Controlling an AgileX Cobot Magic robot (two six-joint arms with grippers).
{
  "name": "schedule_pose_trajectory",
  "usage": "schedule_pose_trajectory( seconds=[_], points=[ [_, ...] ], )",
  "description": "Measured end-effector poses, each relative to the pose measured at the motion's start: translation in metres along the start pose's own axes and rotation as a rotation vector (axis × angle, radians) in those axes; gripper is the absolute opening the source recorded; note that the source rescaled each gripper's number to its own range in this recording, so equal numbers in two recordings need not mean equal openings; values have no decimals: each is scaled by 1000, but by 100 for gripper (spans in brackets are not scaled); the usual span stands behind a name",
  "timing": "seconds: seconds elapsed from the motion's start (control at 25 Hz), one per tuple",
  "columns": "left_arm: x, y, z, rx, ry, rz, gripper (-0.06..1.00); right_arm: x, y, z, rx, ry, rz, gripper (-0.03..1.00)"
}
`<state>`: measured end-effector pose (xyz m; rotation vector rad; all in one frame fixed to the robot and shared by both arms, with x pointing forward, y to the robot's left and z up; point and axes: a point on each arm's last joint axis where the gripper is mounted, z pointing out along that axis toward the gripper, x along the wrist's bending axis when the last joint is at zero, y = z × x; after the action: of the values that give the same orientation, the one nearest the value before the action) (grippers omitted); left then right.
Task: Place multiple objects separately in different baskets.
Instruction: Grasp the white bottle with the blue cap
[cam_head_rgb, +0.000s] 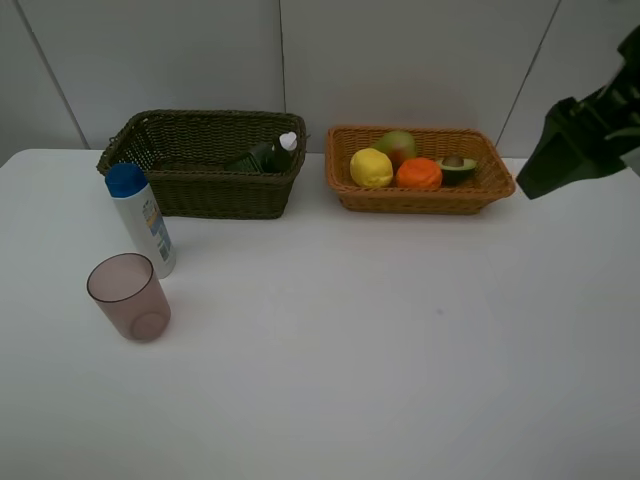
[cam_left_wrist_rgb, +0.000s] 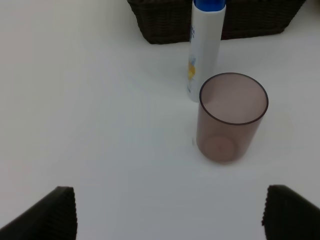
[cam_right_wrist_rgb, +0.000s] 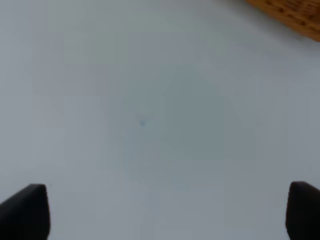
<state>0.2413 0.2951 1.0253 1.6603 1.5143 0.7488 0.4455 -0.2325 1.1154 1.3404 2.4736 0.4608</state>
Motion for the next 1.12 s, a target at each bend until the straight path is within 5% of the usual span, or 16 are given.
schedule_pose_trajectory(
  seconds=[0.6, 1.12],
  points=[
    [0, 0, 0, 0, 0, 0, 100, 35, -125, -24, -147, -33, 100, 100],
    [0, 0, 0, 0, 0, 0, 100, 57, -190, -29, -484, -60, 131, 100]
  ],
)
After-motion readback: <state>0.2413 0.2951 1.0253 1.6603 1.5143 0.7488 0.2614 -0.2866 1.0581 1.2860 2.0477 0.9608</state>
